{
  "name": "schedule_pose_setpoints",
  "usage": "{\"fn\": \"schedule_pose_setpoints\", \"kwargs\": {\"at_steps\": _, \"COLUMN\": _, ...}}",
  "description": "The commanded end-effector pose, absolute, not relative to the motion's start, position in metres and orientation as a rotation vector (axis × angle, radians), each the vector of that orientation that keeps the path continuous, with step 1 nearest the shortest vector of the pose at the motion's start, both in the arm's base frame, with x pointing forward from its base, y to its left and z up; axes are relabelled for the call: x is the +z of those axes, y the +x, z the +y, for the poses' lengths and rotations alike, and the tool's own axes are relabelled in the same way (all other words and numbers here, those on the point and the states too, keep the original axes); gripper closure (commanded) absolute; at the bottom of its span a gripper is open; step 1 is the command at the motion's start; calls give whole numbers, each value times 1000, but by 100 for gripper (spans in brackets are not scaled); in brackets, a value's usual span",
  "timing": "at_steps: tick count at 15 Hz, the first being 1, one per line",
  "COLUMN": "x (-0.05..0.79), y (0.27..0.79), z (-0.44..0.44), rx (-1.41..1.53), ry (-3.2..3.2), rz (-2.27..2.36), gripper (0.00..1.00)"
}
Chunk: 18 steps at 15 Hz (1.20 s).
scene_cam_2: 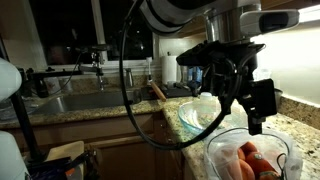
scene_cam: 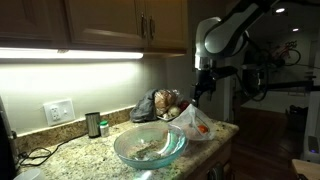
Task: Remove a peach from the bag and put it in the glass bowl
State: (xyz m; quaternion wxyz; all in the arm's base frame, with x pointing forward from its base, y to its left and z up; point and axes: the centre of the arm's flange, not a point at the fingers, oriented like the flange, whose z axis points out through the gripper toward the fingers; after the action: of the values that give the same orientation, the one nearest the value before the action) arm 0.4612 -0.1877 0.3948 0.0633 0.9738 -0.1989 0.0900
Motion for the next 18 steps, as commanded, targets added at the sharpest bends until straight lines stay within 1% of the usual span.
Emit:
{"fn": "schedule_pose_setpoints", "kwargs": {"at_steps": 1, "x": 386, "y": 466, "z": -200, "rx": 325, "ry": 2911, "rz": -649, "gripper": 0}}
{"fn": "schedule_pose_setpoints", "kwargs": {"at_steps": 6, "x": 374, "y": 477, "z": -201, "rx": 348, "ry": 2905, "rz": -649, "gripper": 0}}
{"fn": "schedule_pose_setpoints", "kwargs": {"at_steps": 14, "x": 357, "y": 485, "z": -210, "rx": 299, "ry": 2891, "rz": -698, "gripper": 0}}
{"fn": "schedule_pose_setpoints", "kwargs": {"at_steps": 18, "x": 368, "y": 483, "z": -212, "rx": 320, "ry": 2887, "rz": -710, "gripper": 0}}
